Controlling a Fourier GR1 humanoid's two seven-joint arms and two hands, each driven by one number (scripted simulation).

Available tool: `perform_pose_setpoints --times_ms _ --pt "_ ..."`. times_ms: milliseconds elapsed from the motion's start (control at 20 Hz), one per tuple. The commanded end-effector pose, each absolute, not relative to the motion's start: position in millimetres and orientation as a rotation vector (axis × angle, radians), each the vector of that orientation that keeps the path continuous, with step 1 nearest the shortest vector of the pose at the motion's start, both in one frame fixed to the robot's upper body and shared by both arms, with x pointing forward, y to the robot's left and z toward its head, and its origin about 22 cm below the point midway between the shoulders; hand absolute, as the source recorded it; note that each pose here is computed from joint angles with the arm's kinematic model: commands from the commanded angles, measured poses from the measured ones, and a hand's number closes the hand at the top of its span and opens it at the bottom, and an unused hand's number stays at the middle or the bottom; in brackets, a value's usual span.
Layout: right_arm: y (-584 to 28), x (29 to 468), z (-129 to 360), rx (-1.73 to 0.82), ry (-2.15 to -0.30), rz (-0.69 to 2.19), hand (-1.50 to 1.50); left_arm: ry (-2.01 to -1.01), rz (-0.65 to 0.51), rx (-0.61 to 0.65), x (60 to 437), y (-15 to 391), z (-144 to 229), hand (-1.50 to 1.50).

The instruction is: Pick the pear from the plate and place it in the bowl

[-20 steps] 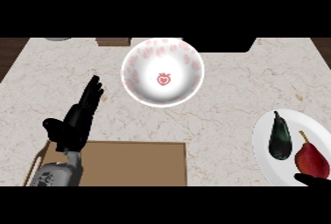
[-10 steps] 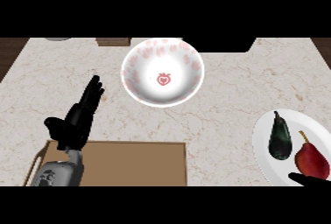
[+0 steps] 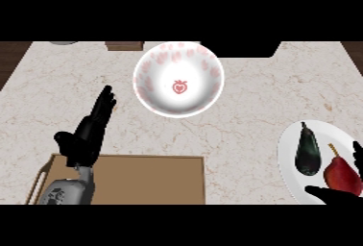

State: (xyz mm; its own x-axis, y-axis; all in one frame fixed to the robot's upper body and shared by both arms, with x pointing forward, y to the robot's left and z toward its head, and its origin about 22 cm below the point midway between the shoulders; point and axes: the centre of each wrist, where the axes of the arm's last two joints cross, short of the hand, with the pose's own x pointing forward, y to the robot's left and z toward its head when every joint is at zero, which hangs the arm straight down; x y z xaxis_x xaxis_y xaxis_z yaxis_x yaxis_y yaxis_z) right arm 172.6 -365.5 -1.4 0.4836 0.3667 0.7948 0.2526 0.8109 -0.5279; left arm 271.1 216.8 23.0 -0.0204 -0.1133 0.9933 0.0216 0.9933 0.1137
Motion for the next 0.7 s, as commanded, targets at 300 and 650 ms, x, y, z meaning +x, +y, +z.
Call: perform_pose_setpoints --times_ms 300,650 --pt "-347 191 -3 -0.64 -1.144 0.376 1.5 -1.601 -0.101 0.062 265 228 23 0.0" --pt "-260 210 -7 -0.558 -1.255 0.336 1.5 -1.591 -0.09 0.061 278 215 34 0.0"
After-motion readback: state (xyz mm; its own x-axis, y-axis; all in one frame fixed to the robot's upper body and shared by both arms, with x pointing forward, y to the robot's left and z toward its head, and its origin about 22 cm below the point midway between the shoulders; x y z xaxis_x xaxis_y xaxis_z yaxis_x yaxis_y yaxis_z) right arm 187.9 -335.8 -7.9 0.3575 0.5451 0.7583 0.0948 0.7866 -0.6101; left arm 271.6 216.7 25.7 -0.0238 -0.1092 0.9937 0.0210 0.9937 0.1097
